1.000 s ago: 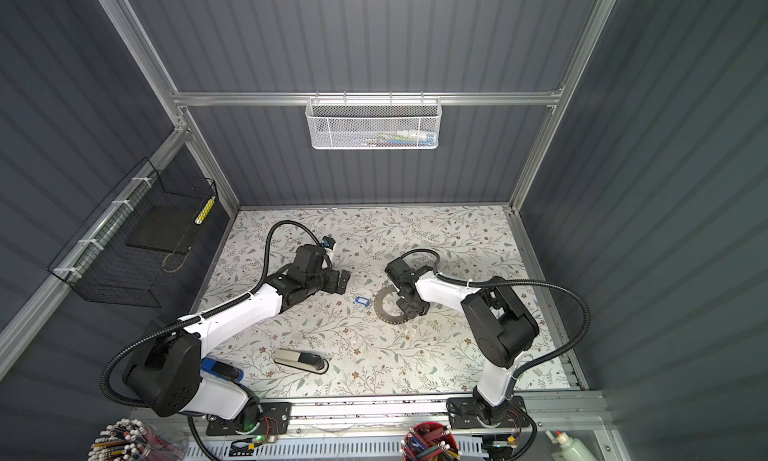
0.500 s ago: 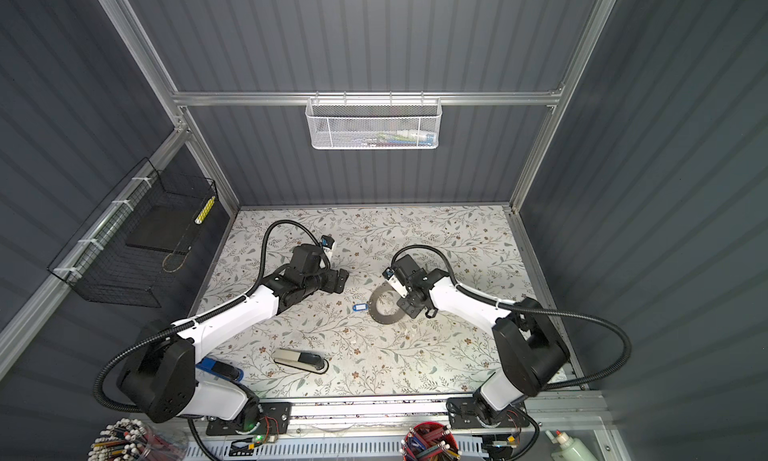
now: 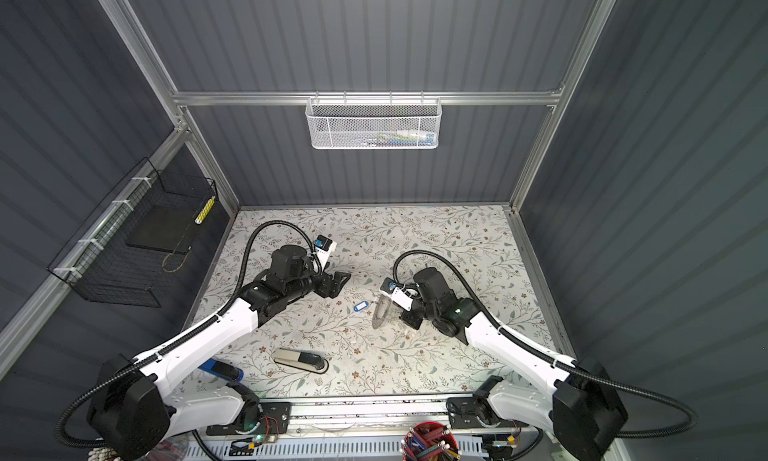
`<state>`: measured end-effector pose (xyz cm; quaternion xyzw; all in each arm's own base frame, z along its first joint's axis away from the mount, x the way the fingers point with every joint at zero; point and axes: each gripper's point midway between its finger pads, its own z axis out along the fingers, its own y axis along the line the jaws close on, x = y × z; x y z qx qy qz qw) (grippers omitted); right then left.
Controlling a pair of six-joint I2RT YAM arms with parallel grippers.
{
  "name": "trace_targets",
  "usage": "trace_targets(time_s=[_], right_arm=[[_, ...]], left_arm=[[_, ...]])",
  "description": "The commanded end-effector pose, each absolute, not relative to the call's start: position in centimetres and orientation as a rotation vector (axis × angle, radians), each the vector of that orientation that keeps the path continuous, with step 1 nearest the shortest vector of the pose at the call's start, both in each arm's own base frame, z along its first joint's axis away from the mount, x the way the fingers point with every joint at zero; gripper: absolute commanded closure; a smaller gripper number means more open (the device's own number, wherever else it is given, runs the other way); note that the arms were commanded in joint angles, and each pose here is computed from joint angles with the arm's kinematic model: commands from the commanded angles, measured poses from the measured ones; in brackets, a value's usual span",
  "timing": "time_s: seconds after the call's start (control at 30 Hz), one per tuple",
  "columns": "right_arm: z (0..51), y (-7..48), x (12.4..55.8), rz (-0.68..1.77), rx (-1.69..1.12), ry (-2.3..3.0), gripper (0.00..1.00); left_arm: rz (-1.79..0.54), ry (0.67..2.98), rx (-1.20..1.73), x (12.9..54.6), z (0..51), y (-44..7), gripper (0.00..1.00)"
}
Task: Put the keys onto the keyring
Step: 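Lift the plate by its ring with the right gripper while the left gripper approaches, then grasp the plate's split ring with the left gripper beside the right gripper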
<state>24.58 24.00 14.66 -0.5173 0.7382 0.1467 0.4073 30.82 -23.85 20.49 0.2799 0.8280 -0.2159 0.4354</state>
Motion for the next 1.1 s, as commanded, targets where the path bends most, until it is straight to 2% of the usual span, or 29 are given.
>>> trace_targets(time_s=[0.0,0.23,0.3,0.37,0.47,0.6,1.07], right_arm=[[17.6,26.5,23.8,0.528,-1.316,1.676,1.0],[20.4,27.2,22.9,0.63,-1.268,1.491,1.0],[21.0,27.5,22.6,0.676,-1.25,1.449,1.0],[21.6,27.8,22.0,0.737,-1.243,1.406,1.0],[22.3,28.2,21.3,0.802,-1.236,1.353,1.0],[22.5,28.5,20.7,0.862,-1.233,1.316,1.0],[22.9,29.1,19.9,0.953,-1.231,1.276,1.0]], left_arm=[[-0.635,1.962,0.836,28.5,21.8,-24.9,0.23],[-0.695,1.69,1.082,23.7,23.8,-25.1,0.3],[-0.705,1.635,1.135,22.6,23.9,-25.2,0.36],[-0.736,1.576,1.186,21.5,24.0,-25.4,0.48],[-0.804,1.496,1.238,20.4,24.4,-26.2,0.59],[-0.856,1.467,1.266,20.2,24.2,-27.1,0.66],[-0.897,1.408,1.37,18.9,23.9,-30.9,0.62]])
